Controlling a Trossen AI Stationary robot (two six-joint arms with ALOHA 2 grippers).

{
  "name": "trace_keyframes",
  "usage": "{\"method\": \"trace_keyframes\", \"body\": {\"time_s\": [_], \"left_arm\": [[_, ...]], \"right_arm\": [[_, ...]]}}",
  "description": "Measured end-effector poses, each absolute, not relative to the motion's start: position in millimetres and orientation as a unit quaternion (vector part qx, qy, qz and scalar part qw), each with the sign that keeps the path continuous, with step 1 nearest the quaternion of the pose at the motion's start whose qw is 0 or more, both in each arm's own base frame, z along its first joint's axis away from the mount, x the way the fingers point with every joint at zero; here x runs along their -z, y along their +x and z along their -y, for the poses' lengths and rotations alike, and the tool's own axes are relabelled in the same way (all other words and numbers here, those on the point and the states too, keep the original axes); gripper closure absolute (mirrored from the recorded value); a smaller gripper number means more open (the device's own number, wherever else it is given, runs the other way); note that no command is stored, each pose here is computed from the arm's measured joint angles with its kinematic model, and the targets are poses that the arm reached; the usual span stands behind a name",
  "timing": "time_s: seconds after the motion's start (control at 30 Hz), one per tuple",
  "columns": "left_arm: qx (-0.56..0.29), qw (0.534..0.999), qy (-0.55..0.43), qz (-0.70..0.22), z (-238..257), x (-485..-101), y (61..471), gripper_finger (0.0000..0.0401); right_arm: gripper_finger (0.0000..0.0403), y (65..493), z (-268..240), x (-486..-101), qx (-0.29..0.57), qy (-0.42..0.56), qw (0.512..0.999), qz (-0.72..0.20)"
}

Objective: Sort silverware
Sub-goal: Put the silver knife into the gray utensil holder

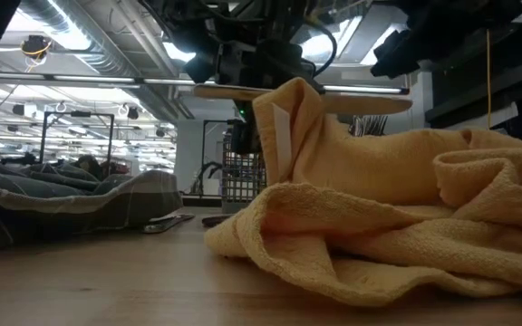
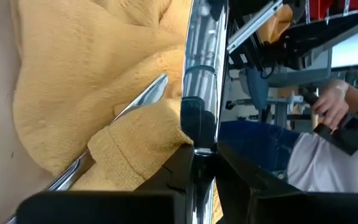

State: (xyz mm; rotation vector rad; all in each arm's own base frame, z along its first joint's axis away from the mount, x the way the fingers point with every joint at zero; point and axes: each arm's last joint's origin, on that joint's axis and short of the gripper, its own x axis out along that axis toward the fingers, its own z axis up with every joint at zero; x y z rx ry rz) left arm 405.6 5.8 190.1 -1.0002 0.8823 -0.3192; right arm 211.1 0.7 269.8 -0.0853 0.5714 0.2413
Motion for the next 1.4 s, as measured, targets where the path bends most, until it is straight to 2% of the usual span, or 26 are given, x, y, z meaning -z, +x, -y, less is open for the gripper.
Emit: {"method": "trace_keyframes", "body": {"time_s": [0.4,0.8,1.4], "left_arm": [[0.138,0.776,-0.479,-0.387,-17.0,-193.5,407.7,0.0357],[0.134,0.773,-0.482,-0.389,-17.1,-193.0,407.3,0.0358],[0.141,0.777,-0.478,-0.386,-16.7,-193.9,407.9,0.0361]], "right_arm": [[0.0262,220.9,-32.0,-254.6,-0.115,-0.165,0.928,-0.314],[0.0262,233.2,-34.6,-236.4,-0.109,-0.173,0.912,-0.355],[0.0262,223.3,-32.1,-251.6,-0.09,-0.172,0.926,-0.324]]}}
